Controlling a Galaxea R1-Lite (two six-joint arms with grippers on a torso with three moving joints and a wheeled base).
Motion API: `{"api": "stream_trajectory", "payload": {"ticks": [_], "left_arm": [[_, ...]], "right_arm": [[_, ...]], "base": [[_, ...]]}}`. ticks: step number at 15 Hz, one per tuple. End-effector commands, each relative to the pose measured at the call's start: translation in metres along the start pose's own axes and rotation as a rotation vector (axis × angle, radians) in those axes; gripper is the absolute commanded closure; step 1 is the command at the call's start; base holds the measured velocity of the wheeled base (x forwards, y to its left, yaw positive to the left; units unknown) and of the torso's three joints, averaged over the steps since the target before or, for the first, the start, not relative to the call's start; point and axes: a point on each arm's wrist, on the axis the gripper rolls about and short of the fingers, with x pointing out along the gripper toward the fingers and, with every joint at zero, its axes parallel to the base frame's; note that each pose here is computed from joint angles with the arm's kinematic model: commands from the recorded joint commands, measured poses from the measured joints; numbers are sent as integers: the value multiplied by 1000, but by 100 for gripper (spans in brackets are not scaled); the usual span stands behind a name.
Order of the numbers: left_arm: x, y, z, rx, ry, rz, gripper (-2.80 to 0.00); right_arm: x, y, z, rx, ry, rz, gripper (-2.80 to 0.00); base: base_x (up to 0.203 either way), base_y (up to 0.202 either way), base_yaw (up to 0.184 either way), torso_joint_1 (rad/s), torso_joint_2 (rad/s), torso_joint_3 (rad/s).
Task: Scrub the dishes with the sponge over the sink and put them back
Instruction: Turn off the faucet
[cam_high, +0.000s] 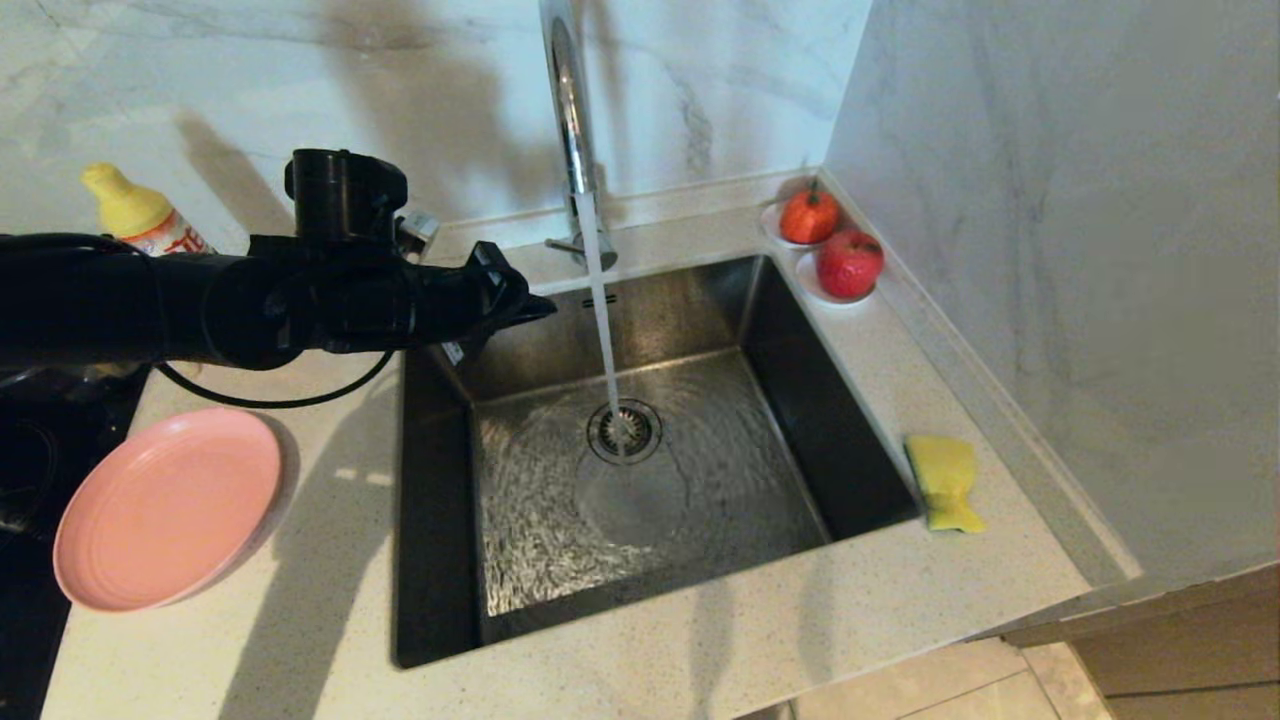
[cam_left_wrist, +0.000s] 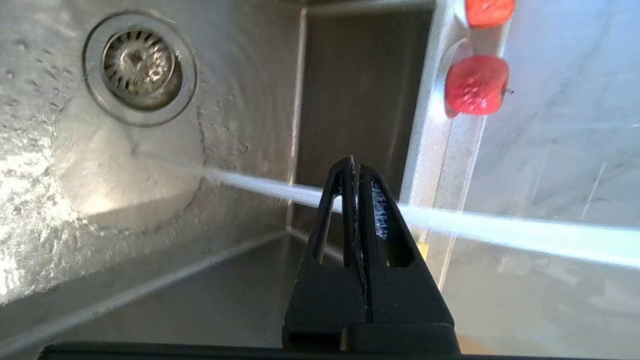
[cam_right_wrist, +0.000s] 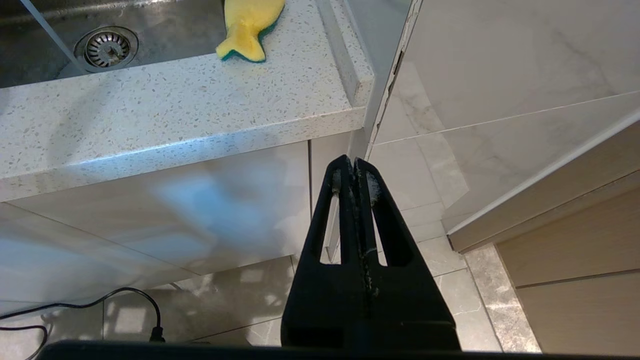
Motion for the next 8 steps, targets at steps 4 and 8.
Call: {"api": "stream_trajectory", "payload": {"ticks": [4,8], "left_arm": [[8,3,6,-9,-22,2,0],[9,3,10,5,-47,-20,0]], "right_arm": [[0,0,0,0,3,0,0],[0,0,0,0,3,0,0]], "base": [[0,0,0,0,0,0],[0,0,0,0,0,0]]}}
